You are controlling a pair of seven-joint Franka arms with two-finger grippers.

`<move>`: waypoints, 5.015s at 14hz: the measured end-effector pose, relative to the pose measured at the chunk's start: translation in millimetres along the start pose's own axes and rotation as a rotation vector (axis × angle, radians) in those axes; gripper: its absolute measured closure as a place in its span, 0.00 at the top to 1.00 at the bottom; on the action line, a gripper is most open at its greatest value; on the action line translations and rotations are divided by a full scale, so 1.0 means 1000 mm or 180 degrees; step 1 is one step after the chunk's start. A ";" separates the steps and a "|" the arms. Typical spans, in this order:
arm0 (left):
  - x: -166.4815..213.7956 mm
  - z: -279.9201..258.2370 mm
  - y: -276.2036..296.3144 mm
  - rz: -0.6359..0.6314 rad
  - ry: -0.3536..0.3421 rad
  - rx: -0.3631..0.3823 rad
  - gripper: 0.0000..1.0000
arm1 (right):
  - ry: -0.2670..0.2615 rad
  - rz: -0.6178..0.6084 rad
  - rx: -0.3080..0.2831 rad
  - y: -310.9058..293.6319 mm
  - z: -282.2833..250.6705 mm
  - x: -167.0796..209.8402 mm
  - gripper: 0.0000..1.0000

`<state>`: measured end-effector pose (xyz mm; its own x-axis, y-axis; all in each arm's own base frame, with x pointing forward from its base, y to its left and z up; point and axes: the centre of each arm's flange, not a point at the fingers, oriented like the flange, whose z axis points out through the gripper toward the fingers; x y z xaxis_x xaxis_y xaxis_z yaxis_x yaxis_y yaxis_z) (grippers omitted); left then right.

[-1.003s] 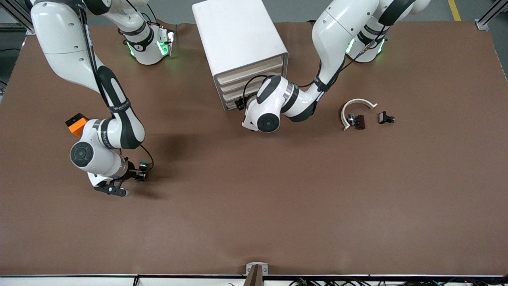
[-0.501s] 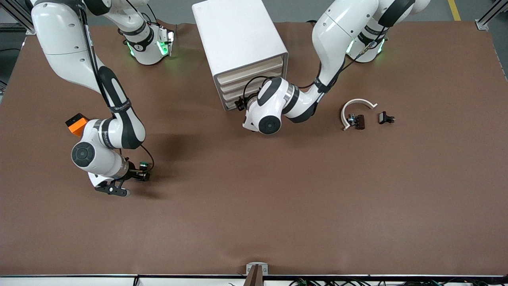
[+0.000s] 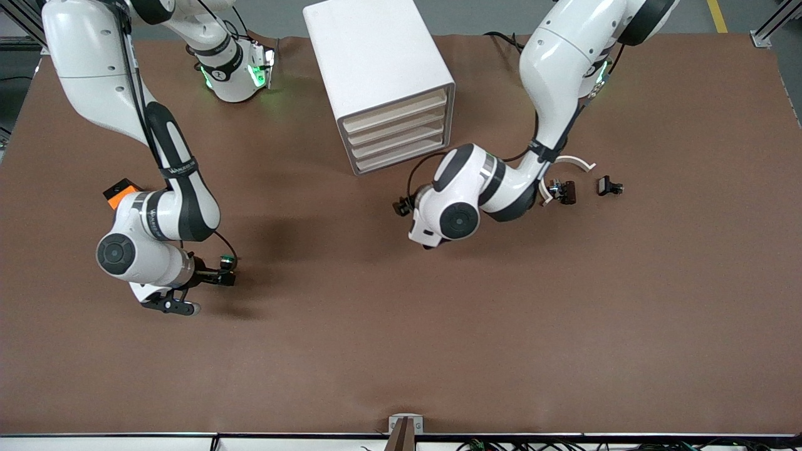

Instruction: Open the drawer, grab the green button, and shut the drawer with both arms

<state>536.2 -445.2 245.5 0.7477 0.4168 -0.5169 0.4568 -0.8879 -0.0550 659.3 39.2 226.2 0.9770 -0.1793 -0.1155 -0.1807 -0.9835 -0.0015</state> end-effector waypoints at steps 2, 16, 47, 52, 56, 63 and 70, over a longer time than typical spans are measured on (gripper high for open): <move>0.026 -0.045 -0.012 -0.0041 0.0177 -0.0178 1.00 | -0.0091 -0.0044 -0.0057 0.000 -0.041 0.003 1.00; 0.077 -0.330 -0.277 0.1208 0.0690 -0.0013 1.00 | -0.0424 -0.0184 -0.0015 0.108 -0.321 -0.067 1.00; -0.075 -0.403 -0.424 0.1405 0.1762 0.0162 1.00 | -0.0234 -0.0146 0.0071 0.112 -0.438 -0.151 1.00; -0.070 -0.399 -0.425 0.1383 0.1628 0.0197 1.00 | 0.0021 -0.0116 0.0128 0.119 -0.430 -0.183 1.00; -0.067 -0.402 -0.423 0.1382 0.1621 0.0197 1.00 | 0.0103 -0.0095 0.0147 0.117 -0.430 -0.190 1.00; -0.065 -0.401 -0.423 0.1381 0.1604 0.0202 1.00 | 0.0200 -0.0146 0.0135 0.115 -0.430 -0.186 1.00; -0.065 -0.401 -0.422 0.1380 0.1599 0.0203 1.00 | 0.0249 -0.0406 0.0022 0.118 -0.431 -0.185 1.00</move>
<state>488.0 -19.0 644.9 0.9980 0.0458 -0.0435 0.0463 -0.9989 0.0098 505.9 -53.0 675.9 0.9979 -0.0543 -0.0362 -0.0550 -0.9983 -0.0181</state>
